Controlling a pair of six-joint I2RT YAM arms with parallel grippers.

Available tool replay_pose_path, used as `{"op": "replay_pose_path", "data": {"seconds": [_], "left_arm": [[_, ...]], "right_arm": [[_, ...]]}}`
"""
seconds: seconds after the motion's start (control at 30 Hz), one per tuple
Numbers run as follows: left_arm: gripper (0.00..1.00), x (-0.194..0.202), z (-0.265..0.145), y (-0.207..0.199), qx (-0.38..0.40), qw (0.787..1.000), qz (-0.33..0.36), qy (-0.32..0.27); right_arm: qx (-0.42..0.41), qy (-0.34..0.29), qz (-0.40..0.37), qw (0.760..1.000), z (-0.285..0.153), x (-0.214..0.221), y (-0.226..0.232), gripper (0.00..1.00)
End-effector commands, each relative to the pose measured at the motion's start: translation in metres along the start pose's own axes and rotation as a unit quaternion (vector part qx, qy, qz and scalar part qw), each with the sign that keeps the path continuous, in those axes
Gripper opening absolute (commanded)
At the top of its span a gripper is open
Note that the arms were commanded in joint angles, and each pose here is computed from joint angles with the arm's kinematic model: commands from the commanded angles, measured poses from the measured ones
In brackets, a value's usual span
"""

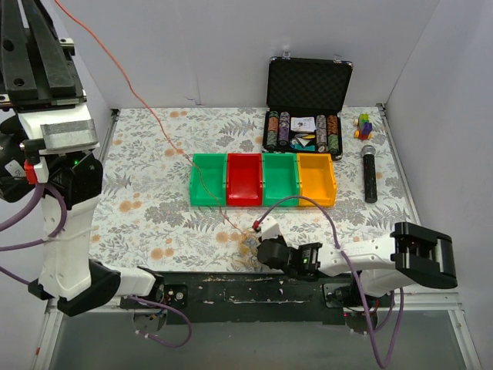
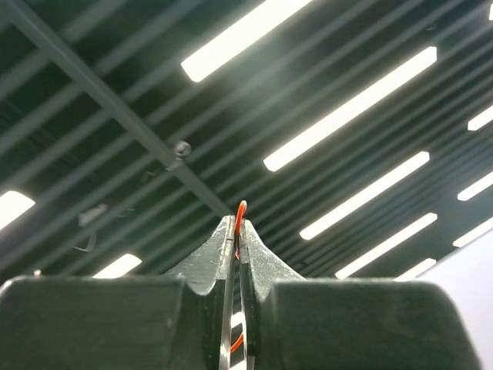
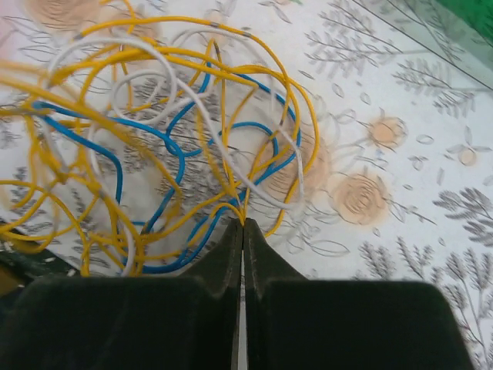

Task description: Untangle the cables

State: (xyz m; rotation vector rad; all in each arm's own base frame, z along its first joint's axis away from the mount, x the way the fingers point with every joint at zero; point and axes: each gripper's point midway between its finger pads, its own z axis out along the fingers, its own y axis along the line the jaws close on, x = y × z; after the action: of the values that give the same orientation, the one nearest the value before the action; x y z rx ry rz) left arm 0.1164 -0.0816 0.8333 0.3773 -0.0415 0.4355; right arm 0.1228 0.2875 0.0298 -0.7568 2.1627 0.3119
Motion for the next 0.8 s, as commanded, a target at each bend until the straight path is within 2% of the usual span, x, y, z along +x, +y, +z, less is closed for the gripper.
{"op": "replay_pose_path", "data": {"seconds": [0.0,0.2,0.33,0.4,0.53,0.77], "left_arm": [[0.00,-0.006,0.008,0.029,-0.047,0.995,0.090,-0.009],[0.00,-0.009,0.019,0.025,-0.049,0.983,0.170,-0.038],[0.00,-0.002,0.018,0.013,-0.021,0.989,0.141,-0.026],[0.00,0.017,0.002,-0.022,0.022,0.992,0.122,-0.005],[0.00,0.035,-0.026,-0.066,0.086,0.992,0.084,0.026],[0.00,0.067,-0.052,-0.097,0.094,0.990,0.071,0.078]], "right_arm": [[0.063,0.015,0.046,0.997,-0.011,0.019,-0.042,0.01],[0.095,0.030,0.089,0.991,-0.021,0.034,-0.068,0.01],[0.092,0.033,0.096,0.991,-0.021,0.030,-0.065,0.01],[0.085,0.027,0.095,0.991,-0.020,0.023,-0.061,0.01],[0.070,0.018,0.091,0.993,-0.020,0.015,-0.054,0.01],[0.051,0.005,0.106,0.993,-0.027,0.012,-0.052,0.01]]}}
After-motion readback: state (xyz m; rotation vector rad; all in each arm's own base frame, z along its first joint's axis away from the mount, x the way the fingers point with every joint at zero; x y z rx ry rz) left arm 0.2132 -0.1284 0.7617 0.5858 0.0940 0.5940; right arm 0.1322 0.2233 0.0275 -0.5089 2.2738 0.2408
